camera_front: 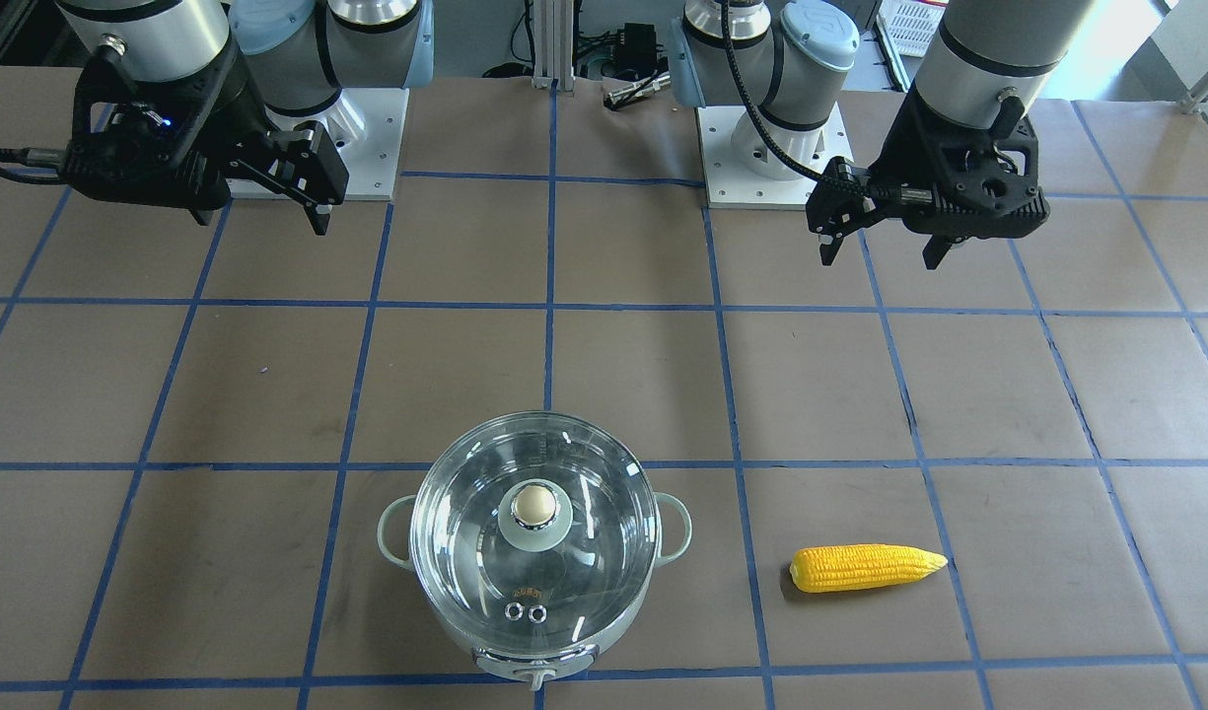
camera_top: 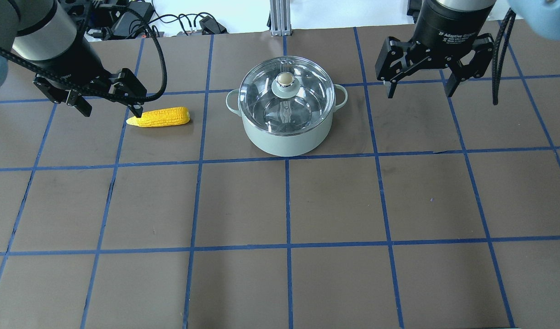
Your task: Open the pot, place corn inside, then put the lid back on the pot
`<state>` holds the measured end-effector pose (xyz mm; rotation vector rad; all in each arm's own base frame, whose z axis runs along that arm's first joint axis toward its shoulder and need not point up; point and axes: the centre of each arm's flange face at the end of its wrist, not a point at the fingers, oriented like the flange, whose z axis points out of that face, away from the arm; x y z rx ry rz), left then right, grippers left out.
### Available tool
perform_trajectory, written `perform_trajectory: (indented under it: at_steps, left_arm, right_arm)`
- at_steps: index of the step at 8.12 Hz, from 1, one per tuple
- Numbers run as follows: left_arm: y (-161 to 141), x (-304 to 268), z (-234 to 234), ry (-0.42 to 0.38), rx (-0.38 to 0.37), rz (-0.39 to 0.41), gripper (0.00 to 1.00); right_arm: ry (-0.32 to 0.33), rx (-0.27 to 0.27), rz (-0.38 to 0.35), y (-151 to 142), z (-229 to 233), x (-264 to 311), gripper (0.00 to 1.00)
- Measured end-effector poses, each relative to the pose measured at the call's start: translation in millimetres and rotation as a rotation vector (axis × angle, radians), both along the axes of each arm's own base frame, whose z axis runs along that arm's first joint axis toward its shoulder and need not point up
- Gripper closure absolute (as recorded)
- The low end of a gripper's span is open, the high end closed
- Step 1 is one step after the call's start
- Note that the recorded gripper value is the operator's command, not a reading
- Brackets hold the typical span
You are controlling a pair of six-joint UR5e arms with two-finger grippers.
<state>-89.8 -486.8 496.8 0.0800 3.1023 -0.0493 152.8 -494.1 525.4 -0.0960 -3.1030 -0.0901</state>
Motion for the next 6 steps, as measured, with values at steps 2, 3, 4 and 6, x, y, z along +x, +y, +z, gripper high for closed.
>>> perform_trajectory:
  at_steps: [2,3,4,6]
  left_arm:
    - [1,0,2,0.0,-0.006,0.0,0.0]
    - [1,0,4,0.002,-0.009,-0.003,0.0]
    - [0,0,3,0.009,-0.01,-0.016,0.0]
    - [-16,13,-5,0.011,-0.033,-0.135,0.0]
  right_arm:
    - [-0.002,0.003,0.017,-1,-2,-2,0.0]
    - [-0.001,0.003,0.027,-1,-2,-4,0.0]
    - [0.0,0.003,0.031,-1,-2,-5,0.0]
    - [0.001,0.001,0.034,-2,-2,-5,0.0]
